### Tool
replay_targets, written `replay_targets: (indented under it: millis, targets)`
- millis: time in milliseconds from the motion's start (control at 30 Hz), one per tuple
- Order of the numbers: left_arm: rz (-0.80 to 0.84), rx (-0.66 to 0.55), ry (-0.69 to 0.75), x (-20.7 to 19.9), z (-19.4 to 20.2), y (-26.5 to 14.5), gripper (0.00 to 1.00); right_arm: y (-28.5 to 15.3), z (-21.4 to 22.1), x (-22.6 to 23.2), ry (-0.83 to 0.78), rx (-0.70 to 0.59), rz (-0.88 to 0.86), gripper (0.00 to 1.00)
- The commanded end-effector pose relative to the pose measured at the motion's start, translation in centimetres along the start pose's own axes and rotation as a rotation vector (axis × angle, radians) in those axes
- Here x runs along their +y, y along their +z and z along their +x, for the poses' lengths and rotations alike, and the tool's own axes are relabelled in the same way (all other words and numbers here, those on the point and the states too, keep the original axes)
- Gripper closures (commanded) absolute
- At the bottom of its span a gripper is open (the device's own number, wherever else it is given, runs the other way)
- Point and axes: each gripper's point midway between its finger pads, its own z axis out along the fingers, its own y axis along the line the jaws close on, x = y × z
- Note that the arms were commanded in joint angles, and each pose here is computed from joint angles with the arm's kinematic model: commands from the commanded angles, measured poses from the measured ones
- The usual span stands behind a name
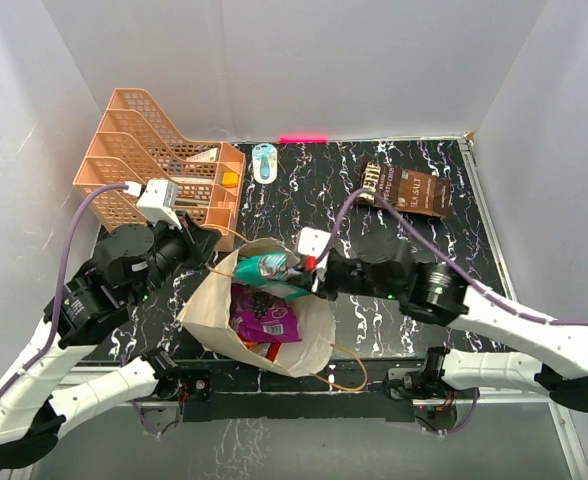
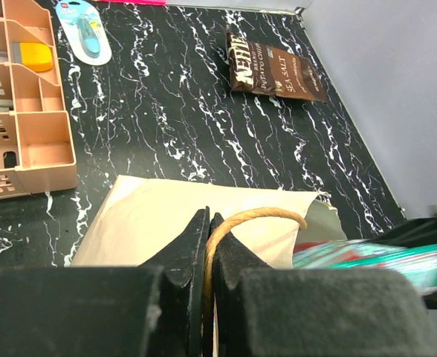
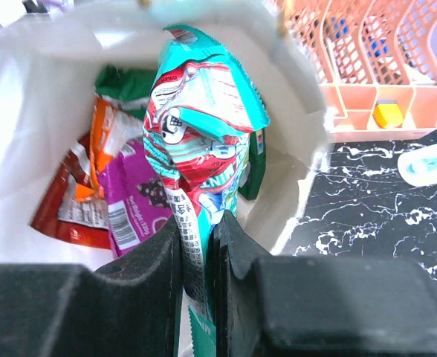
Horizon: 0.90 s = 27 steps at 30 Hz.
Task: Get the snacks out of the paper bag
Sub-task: Take out the snack from the paper bag, then place the snack at the center of the board.
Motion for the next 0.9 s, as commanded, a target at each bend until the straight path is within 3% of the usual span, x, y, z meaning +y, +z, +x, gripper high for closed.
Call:
replay_targets:
  millis: [0, 267, 433, 533, 667, 867]
  targets:
    - [-0.03, -0.037, -0.005, 0.8, -1.0, -0.9, 1.0, -5.6, -8.3, -1.9, 0.114, -0.19, 0.092, 0.93]
    - [-0.032, -0.03, 0.029, 0.9, -0.9, -0.9, 1.0, -12.3, -13.8, -4.4, 0.143, -0.326, 0.224, 0.93]
    - [-0.029, -0.035, 0.039, 0.9, -1.0, -1.0, 1.0, -17.8, -13.2, -11.9, 0.275, -0.353, 0.71, 0.93]
    - [-0.029, -0.041, 0.045, 0.9, -1.2, -1.1, 1.0, -19.9, -9.9, -15.3, 0.329, -0.258, 1.029, 0.93]
    - [-0.035, -0.033, 0.055, 1.2, -0.9, -1.2, 1.0, -20.2, -5.3, -17.2, 0.249, -0.032, 1.322, 0.93]
    - [-0.028, -0.035, 0.054, 1.2, -0.7, -1.2, 1.0, -19.4, -0.8, -23.1, 0.188, 0.155, 1.445, 0.93]
